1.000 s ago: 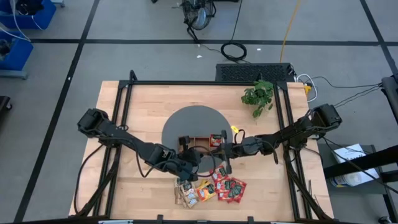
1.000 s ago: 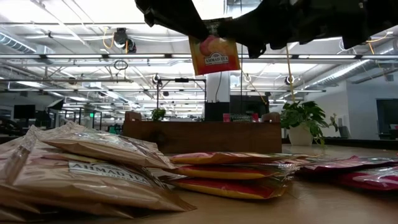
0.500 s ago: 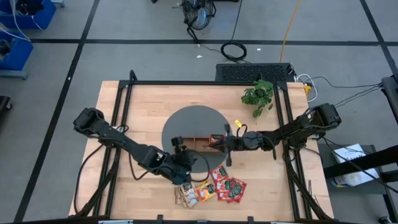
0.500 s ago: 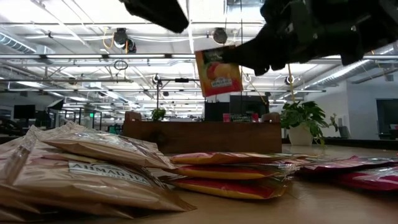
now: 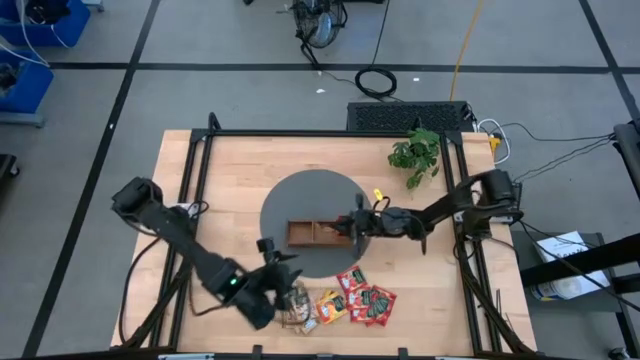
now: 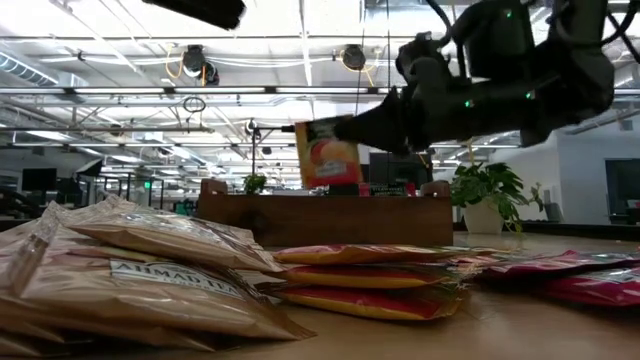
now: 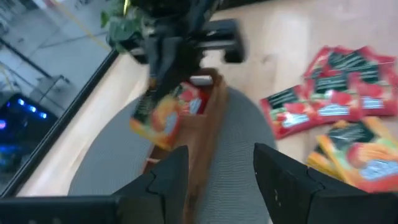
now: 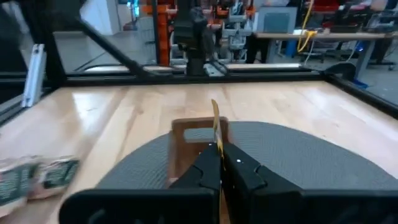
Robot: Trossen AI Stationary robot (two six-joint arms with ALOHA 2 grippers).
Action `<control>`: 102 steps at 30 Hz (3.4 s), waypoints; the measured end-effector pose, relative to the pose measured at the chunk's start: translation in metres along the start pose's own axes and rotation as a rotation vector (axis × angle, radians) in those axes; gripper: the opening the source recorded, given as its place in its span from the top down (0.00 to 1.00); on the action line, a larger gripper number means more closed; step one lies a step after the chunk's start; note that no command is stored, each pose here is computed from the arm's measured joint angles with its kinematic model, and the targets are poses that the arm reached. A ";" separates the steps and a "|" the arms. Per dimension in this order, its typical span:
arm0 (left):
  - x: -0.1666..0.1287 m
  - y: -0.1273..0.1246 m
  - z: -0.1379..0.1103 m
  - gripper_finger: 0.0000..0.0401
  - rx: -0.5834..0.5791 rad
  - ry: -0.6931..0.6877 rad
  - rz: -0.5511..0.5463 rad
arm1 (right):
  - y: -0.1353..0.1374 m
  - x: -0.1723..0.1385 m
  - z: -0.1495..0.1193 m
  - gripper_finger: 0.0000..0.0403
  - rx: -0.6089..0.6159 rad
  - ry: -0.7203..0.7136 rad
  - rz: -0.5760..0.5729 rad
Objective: Pick & Place Tea
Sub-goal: Put the mango tea sachet into the middle compartment of the wooden organizer, then put the cinnamon tea sachet into the left compartment of the wooden organizer
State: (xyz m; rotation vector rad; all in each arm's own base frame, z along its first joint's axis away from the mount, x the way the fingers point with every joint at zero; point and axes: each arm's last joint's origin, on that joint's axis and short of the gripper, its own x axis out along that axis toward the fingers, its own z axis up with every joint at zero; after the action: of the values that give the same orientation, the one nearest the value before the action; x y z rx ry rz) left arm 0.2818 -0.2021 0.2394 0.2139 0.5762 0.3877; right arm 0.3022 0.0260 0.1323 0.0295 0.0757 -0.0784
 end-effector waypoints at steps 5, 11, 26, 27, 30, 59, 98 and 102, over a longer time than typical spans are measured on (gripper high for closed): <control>-0.015 -0.010 -0.009 0.54 -0.008 -0.046 0.000 | -0.008 0.006 -0.009 1.00 0.023 -0.030 -0.028; -0.025 -0.016 -0.016 0.54 -0.003 -0.074 0.003 | -0.012 0.010 -0.020 1.00 0.054 0.015 -0.021; -0.022 -0.016 -0.016 0.54 -0.026 -0.081 0.003 | -0.012 0.012 -0.028 0.99 0.038 0.107 -0.028; -0.022 -0.016 -0.016 0.54 -0.026 -0.081 0.003 | -0.012 0.012 -0.027 0.98 0.034 0.103 -0.028; -0.022 -0.016 -0.016 0.54 -0.023 -0.081 0.003 | -0.012 0.012 -0.027 0.94 0.030 0.102 -0.025; -0.014 -0.025 -0.023 0.54 -0.142 0.031 -0.161 | 0.046 -0.021 0.015 0.71 -0.293 0.197 0.283; 0.011 -0.118 -0.059 0.99 -0.422 0.020 -0.571 | 0.096 0.025 -0.007 0.82 -0.212 0.296 0.676; 0.012 -0.118 -0.061 0.98 -0.426 0.032 -0.561 | 0.102 0.022 -0.006 0.78 -0.214 0.288 0.709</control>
State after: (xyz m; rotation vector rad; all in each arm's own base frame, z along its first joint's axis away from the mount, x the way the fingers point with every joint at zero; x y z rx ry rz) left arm 0.2916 -0.2986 0.1483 -0.3603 0.5460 -0.0375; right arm 0.3318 0.1265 0.1269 -0.1474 0.3558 0.6441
